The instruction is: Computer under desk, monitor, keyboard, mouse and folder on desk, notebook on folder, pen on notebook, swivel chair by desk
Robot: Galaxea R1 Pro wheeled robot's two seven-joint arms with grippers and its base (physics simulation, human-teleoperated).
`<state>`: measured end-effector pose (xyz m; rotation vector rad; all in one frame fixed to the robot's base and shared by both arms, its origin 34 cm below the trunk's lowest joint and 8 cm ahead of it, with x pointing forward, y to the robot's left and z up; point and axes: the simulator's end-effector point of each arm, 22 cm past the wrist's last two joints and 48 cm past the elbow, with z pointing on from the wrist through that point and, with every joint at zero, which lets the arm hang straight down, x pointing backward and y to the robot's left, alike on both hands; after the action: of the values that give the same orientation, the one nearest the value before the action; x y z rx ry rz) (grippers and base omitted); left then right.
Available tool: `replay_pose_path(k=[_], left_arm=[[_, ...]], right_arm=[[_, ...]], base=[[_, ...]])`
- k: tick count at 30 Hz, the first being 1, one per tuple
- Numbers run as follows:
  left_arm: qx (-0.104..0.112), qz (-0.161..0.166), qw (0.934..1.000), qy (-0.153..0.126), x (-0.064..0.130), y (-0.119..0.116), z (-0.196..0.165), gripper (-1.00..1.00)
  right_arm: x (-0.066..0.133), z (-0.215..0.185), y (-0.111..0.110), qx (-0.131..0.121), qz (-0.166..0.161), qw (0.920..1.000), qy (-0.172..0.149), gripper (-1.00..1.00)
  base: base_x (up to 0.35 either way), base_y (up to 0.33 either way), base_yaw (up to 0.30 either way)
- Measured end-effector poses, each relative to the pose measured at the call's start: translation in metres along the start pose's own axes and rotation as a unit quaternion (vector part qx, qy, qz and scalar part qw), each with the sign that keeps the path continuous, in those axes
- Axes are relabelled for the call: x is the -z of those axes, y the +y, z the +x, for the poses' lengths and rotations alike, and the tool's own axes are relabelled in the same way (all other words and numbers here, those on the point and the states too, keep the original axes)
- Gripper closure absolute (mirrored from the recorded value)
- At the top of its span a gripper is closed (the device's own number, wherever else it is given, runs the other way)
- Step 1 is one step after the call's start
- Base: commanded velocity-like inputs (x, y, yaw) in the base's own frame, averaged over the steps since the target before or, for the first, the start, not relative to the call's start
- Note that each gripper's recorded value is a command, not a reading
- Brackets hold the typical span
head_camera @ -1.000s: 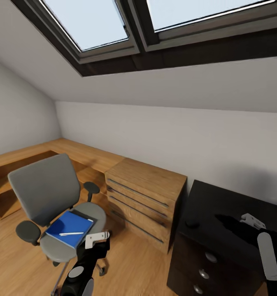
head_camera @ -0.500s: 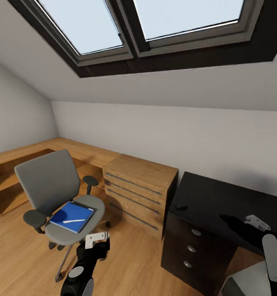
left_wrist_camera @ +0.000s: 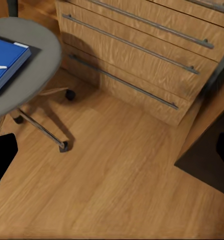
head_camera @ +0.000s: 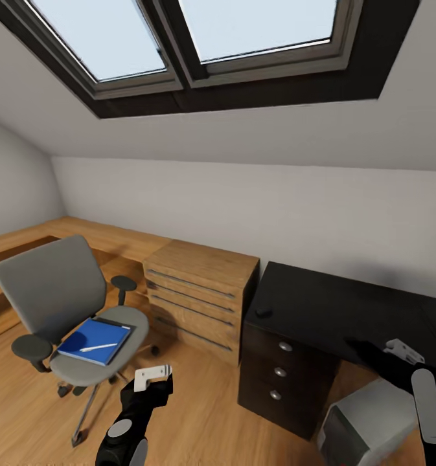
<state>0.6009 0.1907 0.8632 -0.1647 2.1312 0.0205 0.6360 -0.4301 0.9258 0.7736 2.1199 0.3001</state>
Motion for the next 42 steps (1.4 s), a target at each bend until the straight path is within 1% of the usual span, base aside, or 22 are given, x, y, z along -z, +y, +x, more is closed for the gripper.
replay_pose_path(k=[9,32,39,42], left_arm=[[-0.001,-0.001,1.0,0.004,-0.002,0.0,0.003,-1.0],[-0.005,0.005,1.0,0.005,-0.001,-0.005,0.005,-1.0],[-0.005,0.005,1.0,0.005,-0.001,-0.006,0.005,-1.0],[-0.005,0.005,1.0,0.004,-0.001,-0.005,0.004,-1.0]], right_arm=[[-0.003,0.006,0.002,-0.002,0.0,1.0,0.005,-1.0],[-0.004,0.009,0.005,-0.004,-0.004,1.0,0.006,-1.0],[-0.004,0.003,0.005,-0.002,-0.003,1.0,-0.007,-1.0],[-0.002,-0.003,0.005,0.002,-0.002,0.9998,-0.02,-1.0]], base=[[-0.317,0.0,-0.211],[-0.333,0.0,-0.293],[-0.333,0.0,-0.297],[-0.333,0.0,-0.284]])
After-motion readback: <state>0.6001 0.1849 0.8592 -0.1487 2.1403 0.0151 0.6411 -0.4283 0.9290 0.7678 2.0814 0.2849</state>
